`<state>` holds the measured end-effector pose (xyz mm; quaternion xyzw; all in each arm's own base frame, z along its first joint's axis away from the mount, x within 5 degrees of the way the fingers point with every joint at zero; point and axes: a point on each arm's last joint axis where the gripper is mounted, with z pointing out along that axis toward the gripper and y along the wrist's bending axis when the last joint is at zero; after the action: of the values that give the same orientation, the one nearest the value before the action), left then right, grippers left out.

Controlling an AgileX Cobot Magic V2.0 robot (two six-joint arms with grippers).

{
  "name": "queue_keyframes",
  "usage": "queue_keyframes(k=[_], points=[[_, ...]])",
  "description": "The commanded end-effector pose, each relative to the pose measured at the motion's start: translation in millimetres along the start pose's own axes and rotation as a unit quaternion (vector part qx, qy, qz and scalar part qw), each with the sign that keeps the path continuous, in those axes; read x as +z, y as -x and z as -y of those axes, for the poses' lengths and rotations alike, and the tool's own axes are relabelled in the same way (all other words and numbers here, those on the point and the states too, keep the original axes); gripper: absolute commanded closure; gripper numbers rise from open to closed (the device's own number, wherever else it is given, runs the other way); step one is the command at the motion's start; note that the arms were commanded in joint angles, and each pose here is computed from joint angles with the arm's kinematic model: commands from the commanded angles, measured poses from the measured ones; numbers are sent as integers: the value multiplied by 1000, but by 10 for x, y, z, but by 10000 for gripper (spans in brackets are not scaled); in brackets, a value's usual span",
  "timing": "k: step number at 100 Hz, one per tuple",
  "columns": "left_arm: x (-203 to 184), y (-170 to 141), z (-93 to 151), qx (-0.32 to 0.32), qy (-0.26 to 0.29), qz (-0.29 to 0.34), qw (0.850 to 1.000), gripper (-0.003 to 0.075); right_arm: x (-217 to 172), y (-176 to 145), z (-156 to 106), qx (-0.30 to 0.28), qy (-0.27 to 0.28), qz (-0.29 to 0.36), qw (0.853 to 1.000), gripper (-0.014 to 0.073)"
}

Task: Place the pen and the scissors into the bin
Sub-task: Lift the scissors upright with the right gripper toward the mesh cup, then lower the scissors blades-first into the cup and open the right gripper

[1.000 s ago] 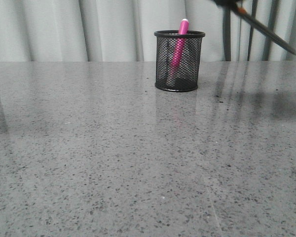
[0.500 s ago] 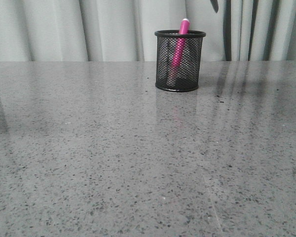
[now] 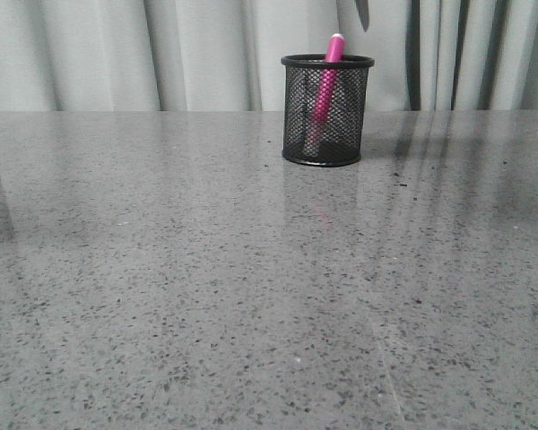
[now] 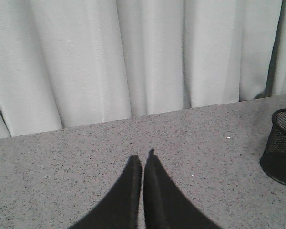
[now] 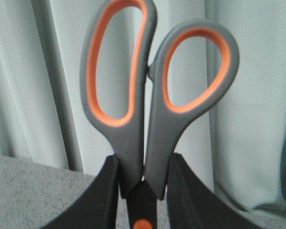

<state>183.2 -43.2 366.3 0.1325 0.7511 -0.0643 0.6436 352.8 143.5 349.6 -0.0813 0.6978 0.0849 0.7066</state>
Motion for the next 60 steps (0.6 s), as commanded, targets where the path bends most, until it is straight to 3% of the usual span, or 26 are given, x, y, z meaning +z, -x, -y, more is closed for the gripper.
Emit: queue_keyframes(k=[1, 39, 60], points=[[-56, 161, -49, -11, 22, 49, 998, 739, -30, 307, 9, 16, -2, 92, 996, 671], [-56, 161, -49, -11, 22, 49, 998, 739, 195, -101, -9, 34, -16, 78, 996, 671], [-56, 161, -49, -11, 22, 49, 998, 739, 138, -432, 32, 60, -30, 64, 996, 671]])
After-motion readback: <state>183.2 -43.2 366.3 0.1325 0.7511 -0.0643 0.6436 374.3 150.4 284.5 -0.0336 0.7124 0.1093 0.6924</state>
